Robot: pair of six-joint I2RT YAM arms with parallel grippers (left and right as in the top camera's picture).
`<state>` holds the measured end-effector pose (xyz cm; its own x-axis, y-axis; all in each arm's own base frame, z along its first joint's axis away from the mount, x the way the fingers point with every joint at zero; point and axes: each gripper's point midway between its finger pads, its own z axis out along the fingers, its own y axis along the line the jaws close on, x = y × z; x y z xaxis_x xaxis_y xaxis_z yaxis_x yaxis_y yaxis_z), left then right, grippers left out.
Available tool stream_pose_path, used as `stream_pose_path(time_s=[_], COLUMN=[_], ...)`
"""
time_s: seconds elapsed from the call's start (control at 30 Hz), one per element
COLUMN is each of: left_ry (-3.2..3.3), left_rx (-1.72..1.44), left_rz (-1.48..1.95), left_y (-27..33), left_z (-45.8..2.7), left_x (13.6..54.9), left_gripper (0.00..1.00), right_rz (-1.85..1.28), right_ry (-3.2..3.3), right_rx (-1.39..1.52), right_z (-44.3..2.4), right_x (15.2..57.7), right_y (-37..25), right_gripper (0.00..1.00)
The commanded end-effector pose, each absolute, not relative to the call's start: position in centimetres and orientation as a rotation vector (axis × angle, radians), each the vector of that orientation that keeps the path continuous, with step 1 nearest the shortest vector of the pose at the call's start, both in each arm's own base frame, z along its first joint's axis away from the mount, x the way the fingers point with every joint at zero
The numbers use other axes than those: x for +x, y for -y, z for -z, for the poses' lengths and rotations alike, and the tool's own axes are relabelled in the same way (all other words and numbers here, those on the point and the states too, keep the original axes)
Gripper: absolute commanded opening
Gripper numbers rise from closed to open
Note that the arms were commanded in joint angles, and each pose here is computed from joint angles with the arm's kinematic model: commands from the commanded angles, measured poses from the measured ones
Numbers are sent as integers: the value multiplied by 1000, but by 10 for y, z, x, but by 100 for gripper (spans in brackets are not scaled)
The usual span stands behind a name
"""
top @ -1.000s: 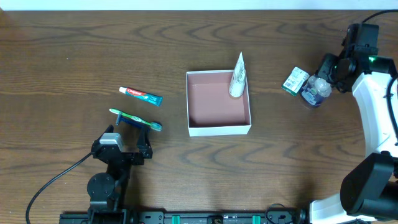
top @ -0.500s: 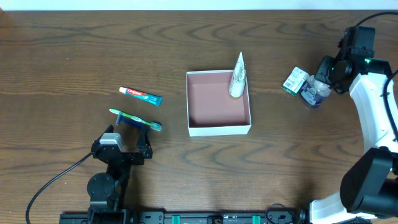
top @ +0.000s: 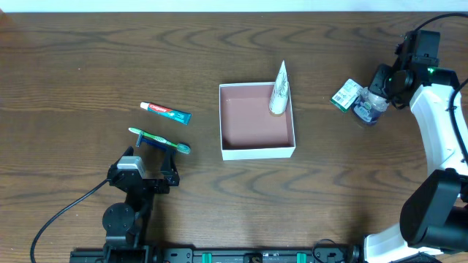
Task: Pack container
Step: 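Grasp the blue foaming soap pump bottle with the right gripper, then lift the soap bottle and move it over the box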
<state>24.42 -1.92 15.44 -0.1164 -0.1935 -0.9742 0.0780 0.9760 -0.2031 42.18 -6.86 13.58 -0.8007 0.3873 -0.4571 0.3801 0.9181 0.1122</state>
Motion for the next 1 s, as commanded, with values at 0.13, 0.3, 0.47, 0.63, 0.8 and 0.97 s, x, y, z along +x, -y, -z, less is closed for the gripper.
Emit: stream_pose_path(time_s=[0.13, 0.3, 0.47, 0.63, 0.8, 0.97], left_ry=[-1719, -1719, -1719, -1719, -1719, -1719], left_rx=[-90, -90, -90, -90, -90, -90], left_rz=[237, 237, 237, 237, 237, 237], left_y=[20, 20, 20, 20, 20, 20], left_z=[-139, -139, -139, -139, -139, -139], left_x=[243, 243, 243, 243, 243, 243], left_gripper=[98, 98, 98, 98, 98, 98], right_rz=[-111, -144, -263, -416, -524, -632], right_ry=[-2493, -2368, -2215, -2031, -1841, -1751], right_rx=[408, 348, 209, 11, -193, -350], right_z=[-200, -259, -326, -393, -449, -470], right_x=[428, 420, 402, 374, 336, 310], right_y=[54, 45, 10, -42, -100, -154], right_gripper=[8, 7, 7, 8, 6, 7])
